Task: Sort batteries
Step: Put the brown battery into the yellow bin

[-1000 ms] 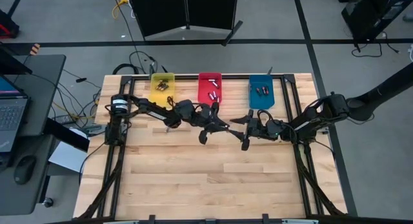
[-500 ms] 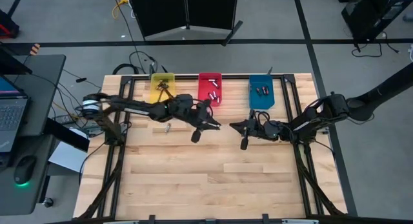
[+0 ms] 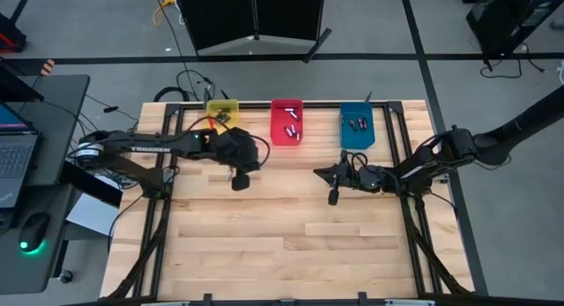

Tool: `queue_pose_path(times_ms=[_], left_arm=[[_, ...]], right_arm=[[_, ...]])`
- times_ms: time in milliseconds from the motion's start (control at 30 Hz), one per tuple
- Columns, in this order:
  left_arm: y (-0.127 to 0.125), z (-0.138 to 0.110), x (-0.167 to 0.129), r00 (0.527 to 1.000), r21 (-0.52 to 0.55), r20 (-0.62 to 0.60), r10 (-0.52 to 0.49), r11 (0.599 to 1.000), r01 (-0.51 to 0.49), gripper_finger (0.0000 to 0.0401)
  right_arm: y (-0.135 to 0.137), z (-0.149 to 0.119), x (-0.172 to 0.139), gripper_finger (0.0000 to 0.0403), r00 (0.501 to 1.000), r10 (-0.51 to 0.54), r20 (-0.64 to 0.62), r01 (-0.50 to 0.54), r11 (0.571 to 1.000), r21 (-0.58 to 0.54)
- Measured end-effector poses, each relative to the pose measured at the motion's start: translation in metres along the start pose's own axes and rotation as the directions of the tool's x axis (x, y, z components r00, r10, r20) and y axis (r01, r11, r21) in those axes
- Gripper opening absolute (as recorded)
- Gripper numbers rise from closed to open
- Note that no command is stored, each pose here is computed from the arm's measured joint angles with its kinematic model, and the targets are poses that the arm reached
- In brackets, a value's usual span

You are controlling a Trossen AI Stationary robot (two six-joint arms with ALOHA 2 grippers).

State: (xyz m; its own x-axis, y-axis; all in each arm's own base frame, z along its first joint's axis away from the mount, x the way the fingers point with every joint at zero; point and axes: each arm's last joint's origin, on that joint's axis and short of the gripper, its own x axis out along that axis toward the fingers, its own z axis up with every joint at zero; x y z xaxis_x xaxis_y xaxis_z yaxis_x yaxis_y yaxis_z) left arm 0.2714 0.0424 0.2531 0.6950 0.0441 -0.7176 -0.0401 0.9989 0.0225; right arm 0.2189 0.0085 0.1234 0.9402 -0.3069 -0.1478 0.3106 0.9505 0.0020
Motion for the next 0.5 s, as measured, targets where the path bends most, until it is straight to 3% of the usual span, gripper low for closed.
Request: queue_pose_path(times_ms=[167, 400, 500], left_arm=[[0.015, -0.012, -0.012, 0.977, -0.114, -0.208, 0.052, 0.99, -0.077, 0.0053], [0.056, -0.01, -0.038, 0.934, -0.184, -0.324, 0.149, 0.959, -0.217, 0.0053], [0.081, -0.014, -0.05, 0.914, -0.231, -0.352, 0.203, 0.927, -0.295, 0.0053]], right_arm=[[0.0, -0.001, 0.0, 0.0011, 1.0, 0.001, -0.007, -0.001, 1.0, 0.01], [0.0, -0.001, 0.0, 0.0016, 1.0, 0.002, -0.011, -0.002, 1.0, 0.016], [0.0, -0.002, 0.0, 0.0019, 1.0, 0.002, -0.014, -0.002, 1.0, 0.023]])
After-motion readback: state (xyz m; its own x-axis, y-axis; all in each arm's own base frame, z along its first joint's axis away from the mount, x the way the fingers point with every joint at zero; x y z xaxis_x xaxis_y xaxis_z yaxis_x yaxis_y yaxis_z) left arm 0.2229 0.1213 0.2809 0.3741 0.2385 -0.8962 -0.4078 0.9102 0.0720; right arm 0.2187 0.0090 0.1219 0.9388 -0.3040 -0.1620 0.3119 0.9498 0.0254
